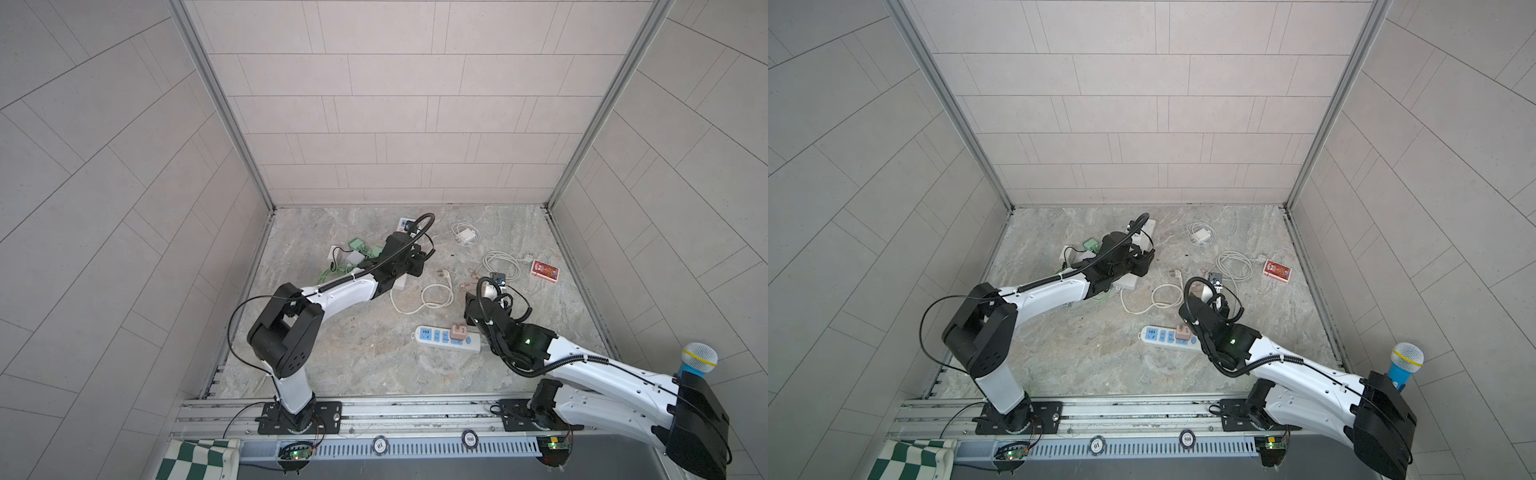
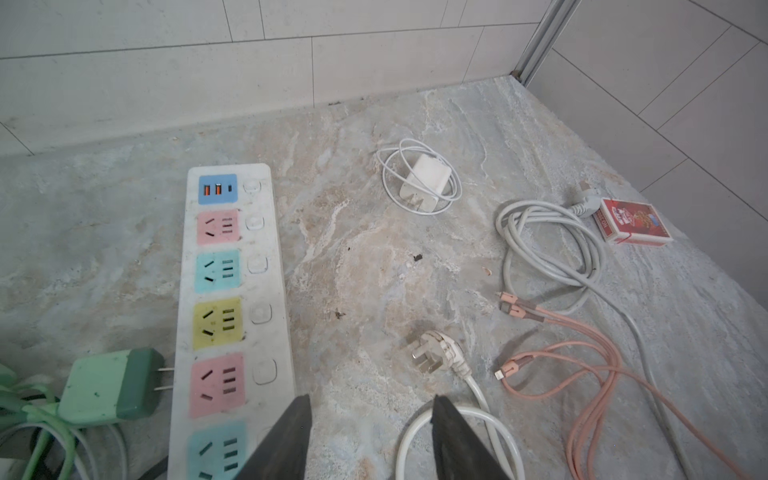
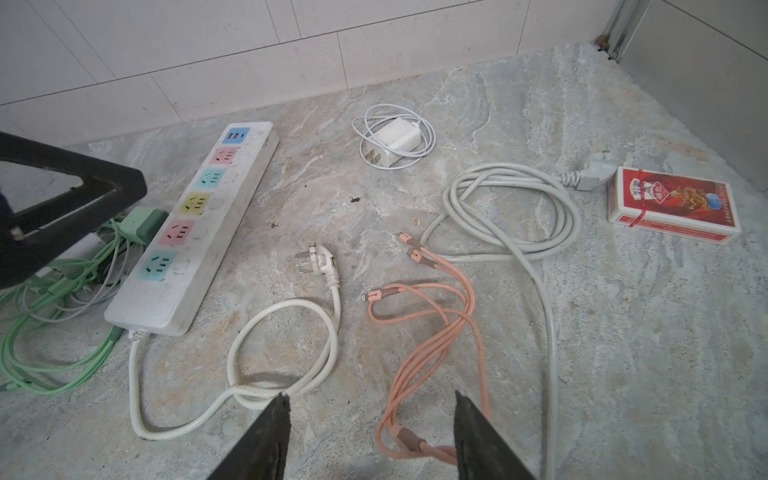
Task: Insert the plug
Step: 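Raise both arms away from the strip, right gripper toward the white charger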
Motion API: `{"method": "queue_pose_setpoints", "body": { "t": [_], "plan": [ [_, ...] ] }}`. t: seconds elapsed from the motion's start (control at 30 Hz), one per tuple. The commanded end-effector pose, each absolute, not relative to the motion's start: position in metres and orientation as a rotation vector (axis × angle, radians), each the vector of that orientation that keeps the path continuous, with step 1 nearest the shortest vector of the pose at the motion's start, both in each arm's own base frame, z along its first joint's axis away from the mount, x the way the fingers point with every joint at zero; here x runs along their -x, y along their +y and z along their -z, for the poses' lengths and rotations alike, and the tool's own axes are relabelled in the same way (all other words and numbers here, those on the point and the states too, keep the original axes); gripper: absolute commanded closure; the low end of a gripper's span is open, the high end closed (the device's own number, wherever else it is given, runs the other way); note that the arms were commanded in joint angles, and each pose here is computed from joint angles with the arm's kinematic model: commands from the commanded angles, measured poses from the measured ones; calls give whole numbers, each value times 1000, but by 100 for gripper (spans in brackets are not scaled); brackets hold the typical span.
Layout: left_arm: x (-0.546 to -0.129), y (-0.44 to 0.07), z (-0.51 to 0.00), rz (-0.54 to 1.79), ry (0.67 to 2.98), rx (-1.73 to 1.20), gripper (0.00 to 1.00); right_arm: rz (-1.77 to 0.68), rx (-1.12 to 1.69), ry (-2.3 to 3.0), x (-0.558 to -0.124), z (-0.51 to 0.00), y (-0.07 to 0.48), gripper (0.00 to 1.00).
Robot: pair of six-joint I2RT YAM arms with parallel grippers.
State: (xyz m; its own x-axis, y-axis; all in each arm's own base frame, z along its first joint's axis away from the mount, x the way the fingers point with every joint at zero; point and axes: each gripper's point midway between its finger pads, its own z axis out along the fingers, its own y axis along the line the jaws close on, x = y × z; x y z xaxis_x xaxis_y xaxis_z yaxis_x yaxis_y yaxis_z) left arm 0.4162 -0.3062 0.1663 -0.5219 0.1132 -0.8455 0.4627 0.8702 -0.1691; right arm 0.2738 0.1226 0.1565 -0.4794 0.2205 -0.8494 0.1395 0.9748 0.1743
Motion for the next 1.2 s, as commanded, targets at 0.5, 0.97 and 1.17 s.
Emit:
{"method": "queue_pose_setpoints", "body": {
  "t": [0.5, 0.97, 1.17],
  "plan": [
    [-458, -310, -186, 447, 2106, -507, 48, -221, -404, 2103, -380, -182, 106, 38],
    [-420, -264, -165, 369, 2180, -402, 48, -269, -597, 2194, -509, -131, 58, 38],
    [-417, -257, -161, 363, 2183, -394, 48, -247, -627, 2254, -548, -109, 43, 38]
  ]
}}
